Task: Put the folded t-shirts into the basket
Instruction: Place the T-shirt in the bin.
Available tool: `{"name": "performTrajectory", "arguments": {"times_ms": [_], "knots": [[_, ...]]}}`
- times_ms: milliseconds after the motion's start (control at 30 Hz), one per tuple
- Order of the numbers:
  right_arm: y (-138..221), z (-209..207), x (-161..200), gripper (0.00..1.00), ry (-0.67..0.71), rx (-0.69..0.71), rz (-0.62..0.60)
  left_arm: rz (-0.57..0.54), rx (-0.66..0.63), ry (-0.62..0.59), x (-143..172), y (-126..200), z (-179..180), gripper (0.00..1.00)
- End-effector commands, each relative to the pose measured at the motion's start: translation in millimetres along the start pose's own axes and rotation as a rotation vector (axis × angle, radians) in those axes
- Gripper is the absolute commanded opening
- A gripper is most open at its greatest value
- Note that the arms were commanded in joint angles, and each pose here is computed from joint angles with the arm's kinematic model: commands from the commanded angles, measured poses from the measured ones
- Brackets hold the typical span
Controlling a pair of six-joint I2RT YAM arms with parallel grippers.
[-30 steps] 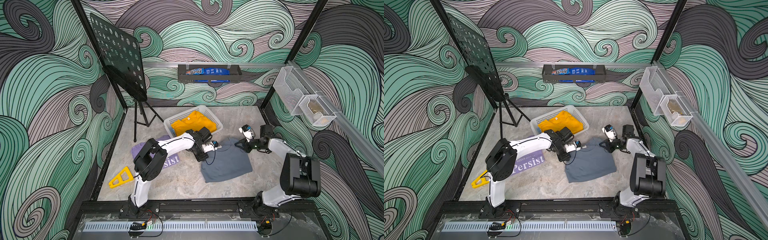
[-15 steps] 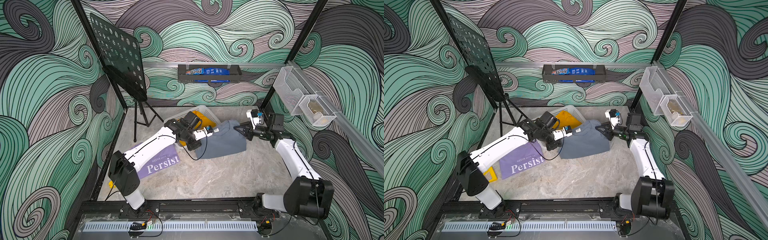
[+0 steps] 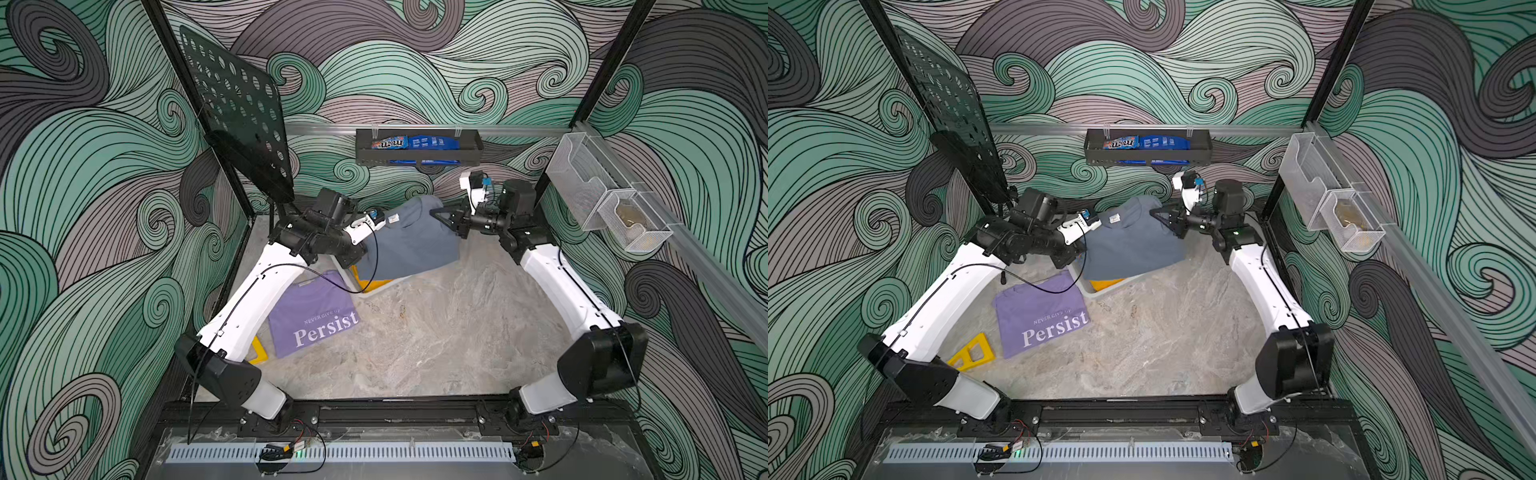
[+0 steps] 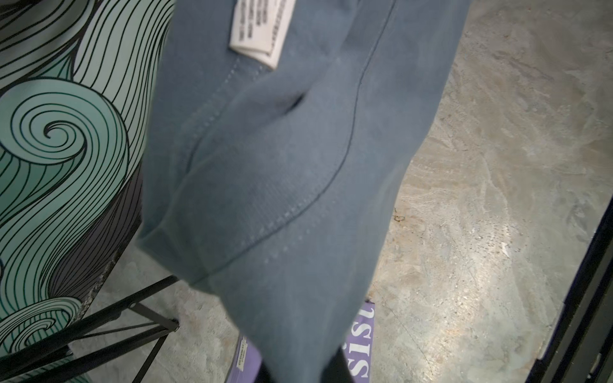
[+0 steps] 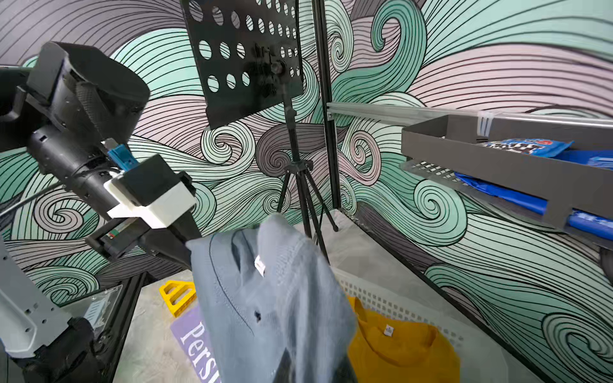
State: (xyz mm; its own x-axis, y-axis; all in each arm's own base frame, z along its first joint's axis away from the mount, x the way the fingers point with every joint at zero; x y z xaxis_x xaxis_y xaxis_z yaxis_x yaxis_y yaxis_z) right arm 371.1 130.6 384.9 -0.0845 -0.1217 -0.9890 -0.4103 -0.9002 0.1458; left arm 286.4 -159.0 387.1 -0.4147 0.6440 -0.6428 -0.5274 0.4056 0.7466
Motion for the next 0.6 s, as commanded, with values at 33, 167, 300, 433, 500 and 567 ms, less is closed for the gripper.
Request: {"name": "performTrajectory", "arguments": {"times_ms": [33,167,300,433,500,567], "knots": [[-28.5,-21.6,-1.7,0.0,-0.034,0.013,-0.019,0.018,-0.045,0.033,-3.6,-0.3,20.2,0.0],[-52.5,-39.8,13.9,0.0,-0.059,-0.004,0.012,0.045,-0.024,0.076,-4.1,-13.1,28.5,0.0],[-66.7,-54.5,31.7,0.0,-0.078,-0.005,0.044,0.07,0.0,0.103,-1.5,-28.0,29.7,0.0],[-78.1,-67.6,48.5,0.0,-0.086,-0.007,0.078,0.09,0.02,0.131,1.9,-42.4,30.5,0.0],[-82.8,-73.8,53.6,0.0,-0.091,-0.012,0.096,0.097,0.029,0.139,3.5,-48.3,30.0,0.0],[-87.2,-79.6,59.9,0.0,-0.098,-0.014,0.118,0.108,0.043,0.152,5.6,-54.3,29.4,0.0]]}}
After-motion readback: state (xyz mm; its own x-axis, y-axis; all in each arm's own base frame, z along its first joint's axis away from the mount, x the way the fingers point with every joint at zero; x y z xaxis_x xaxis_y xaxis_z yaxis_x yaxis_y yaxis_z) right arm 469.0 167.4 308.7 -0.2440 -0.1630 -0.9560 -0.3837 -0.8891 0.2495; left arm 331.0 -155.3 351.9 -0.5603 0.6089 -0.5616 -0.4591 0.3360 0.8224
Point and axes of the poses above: each gripper's point midway between its finger pads, its own y axis back along the fingers, its own z axis along the line the jaws close on, x = y × z, the point moved 10 cm from there along y, back along the fingers, and after that the axes turned 7 degrees about y, right-handed, at the moved point
